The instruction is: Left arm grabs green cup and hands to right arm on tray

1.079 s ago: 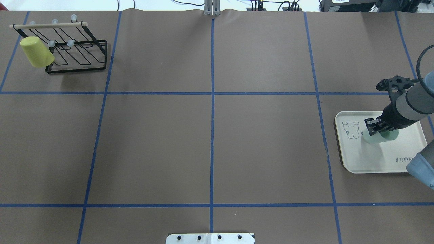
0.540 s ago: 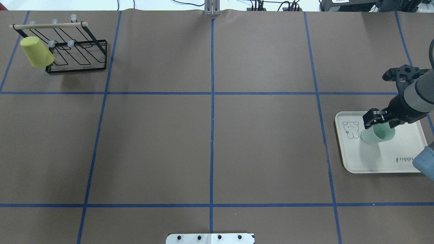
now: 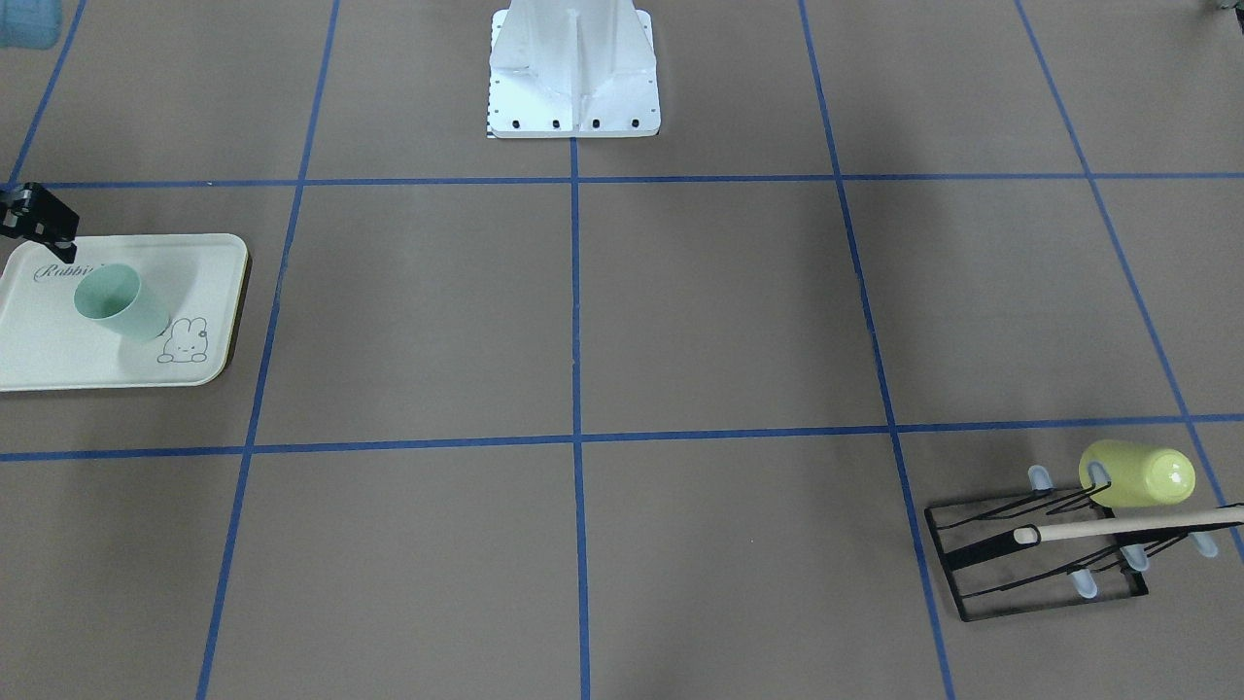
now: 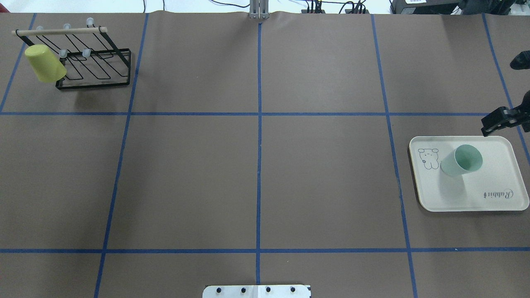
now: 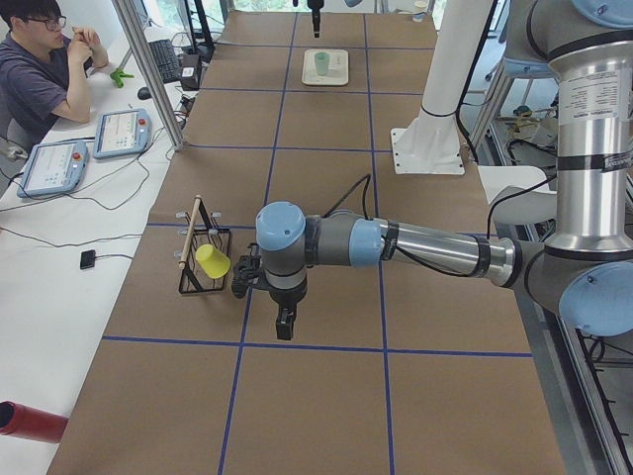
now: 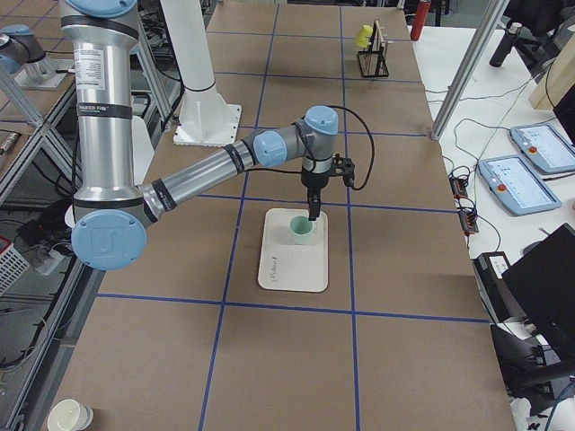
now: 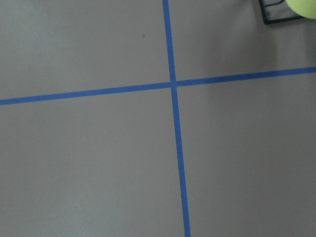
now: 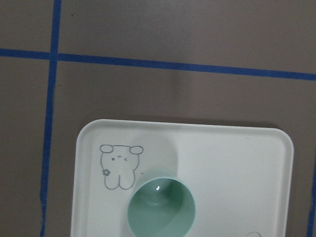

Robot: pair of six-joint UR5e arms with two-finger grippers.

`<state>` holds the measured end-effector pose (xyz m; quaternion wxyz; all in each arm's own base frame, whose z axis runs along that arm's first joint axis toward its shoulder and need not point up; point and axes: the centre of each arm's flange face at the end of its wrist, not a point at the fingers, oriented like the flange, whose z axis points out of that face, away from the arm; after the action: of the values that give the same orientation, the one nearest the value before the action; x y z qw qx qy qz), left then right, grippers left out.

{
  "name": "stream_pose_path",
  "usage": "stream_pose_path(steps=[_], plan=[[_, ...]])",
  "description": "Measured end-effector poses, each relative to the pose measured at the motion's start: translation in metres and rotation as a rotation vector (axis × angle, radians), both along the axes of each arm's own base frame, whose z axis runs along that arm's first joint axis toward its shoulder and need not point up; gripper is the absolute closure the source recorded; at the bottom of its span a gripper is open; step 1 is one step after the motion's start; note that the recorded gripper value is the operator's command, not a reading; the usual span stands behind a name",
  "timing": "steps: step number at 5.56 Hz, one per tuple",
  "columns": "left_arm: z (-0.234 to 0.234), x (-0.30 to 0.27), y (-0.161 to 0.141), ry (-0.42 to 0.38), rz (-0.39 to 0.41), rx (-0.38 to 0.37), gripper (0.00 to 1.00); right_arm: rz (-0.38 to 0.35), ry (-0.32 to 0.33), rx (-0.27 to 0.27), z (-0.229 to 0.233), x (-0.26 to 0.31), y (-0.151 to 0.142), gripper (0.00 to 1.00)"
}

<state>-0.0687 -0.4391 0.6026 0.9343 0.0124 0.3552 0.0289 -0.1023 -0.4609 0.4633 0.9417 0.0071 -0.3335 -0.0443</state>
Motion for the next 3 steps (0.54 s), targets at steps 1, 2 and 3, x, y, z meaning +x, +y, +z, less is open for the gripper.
stream_pose_path(steps=[1,2,3], plan=[[0.004,-0.002,0.009,0.027,-0.01,-0.012,0.0,-0.04,-0.017,0.017,0.025,0.043,-0.008,0.0],[0.0,-0.007,0.018,0.076,-0.048,-0.03,0.0,-0.079,-0.022,0.041,0.058,0.085,-0.014,0.0],[-0.009,-0.01,0.028,0.111,-0.108,-0.065,0.0,-0.106,-0.022,0.057,0.093,0.123,-0.011,0.0]])
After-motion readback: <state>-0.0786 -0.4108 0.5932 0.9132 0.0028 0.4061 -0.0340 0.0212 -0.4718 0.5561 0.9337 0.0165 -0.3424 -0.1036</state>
